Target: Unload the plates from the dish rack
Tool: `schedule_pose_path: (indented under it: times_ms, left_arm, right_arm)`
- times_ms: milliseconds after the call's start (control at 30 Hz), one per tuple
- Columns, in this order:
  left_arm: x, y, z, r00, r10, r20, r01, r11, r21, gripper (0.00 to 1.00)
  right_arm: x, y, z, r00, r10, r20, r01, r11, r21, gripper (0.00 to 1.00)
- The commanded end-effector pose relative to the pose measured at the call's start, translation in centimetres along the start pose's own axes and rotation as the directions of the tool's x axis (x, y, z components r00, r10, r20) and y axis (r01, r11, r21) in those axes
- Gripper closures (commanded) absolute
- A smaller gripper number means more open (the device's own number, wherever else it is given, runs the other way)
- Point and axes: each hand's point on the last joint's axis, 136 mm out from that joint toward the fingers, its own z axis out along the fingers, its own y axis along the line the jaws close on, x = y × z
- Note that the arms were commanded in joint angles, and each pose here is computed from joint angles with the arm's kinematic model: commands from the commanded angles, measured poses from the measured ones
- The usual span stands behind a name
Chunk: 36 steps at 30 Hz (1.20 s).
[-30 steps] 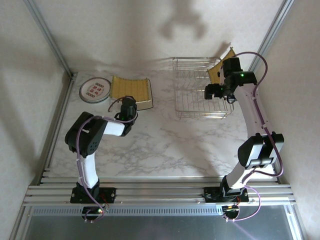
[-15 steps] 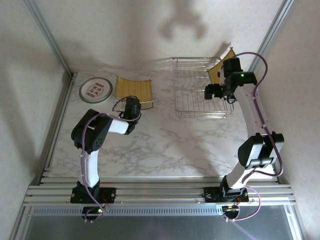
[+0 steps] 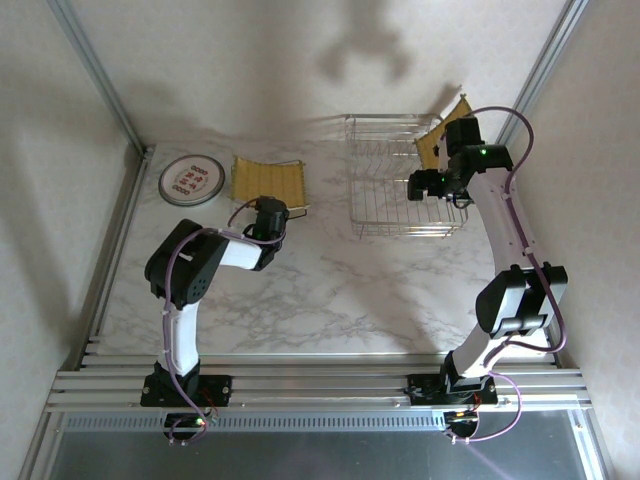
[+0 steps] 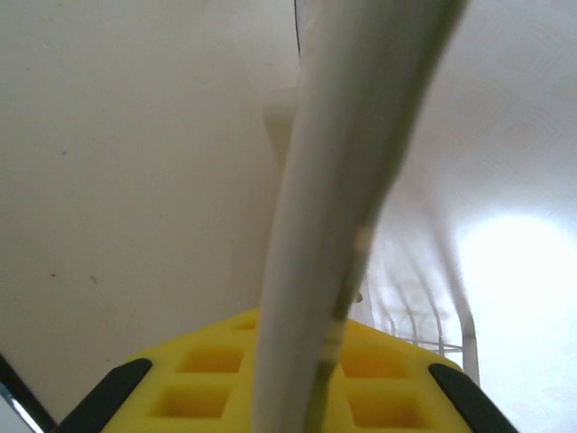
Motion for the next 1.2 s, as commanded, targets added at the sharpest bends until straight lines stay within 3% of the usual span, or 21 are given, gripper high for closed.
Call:
schedule_pose_path:
  times_ms: [0,300,500,600,833,1067,1167]
  left_arm:
    - [-1.2,-0.5,-0.3,0.997,-0.01,0.079,0.011,1.0,-0.009,0.82]
    - [-1.3,1.6,-0.1,0.995,-0.017,0.1,0.022,0.998,-0.052,0.81]
    - [-0.2,1.8,0.3,0.998,0.014,0.064,-0.008,0.997,-0.083,0.64]
    - [0.5,1.8,0.5,0.996,0.081,0.022,-0.077,0.987,-0.141,0.46]
    - [1.1,2.3,-0.2,0.985,0.168,-0.035,-0.171,0.963,-0.209,0.3]
    - [1.7,2.8,-1.2,0.966,0.236,-0.108,-0.256,0.932,-0.256,0.01]
    - [1.7,2.9,-1.7,0.954,0.267,-0.136,-0.295,0.918,-0.265,0.0]
  right_arm:
    - [0.1,-0.1,-0.2,1.0,0.001,0.008,-0.001,1.0,-0.01,0.01]
    - [0.0,0.3,-0.1,1.0,0.001,0.001,-0.001,1.0,-0.031,0.01]
    - [0.0,0.3,-0.3,1.0,0.002,0.004,-0.002,1.0,-0.031,0.01]
    - [-0.1,0.4,-0.4,1.0,0.005,0.011,-0.005,0.999,-0.036,0.01]
    - [0.1,0.5,-0.8,1.0,0.015,0.028,-0.013,0.999,-0.051,0.01]
    - [0.2,0.9,-1.1,0.998,0.029,0.049,-0.026,0.997,-0.076,0.01]
    - [0.2,1.1,-1.2,0.998,0.034,0.056,-0.029,0.996,-0.087,0.01]
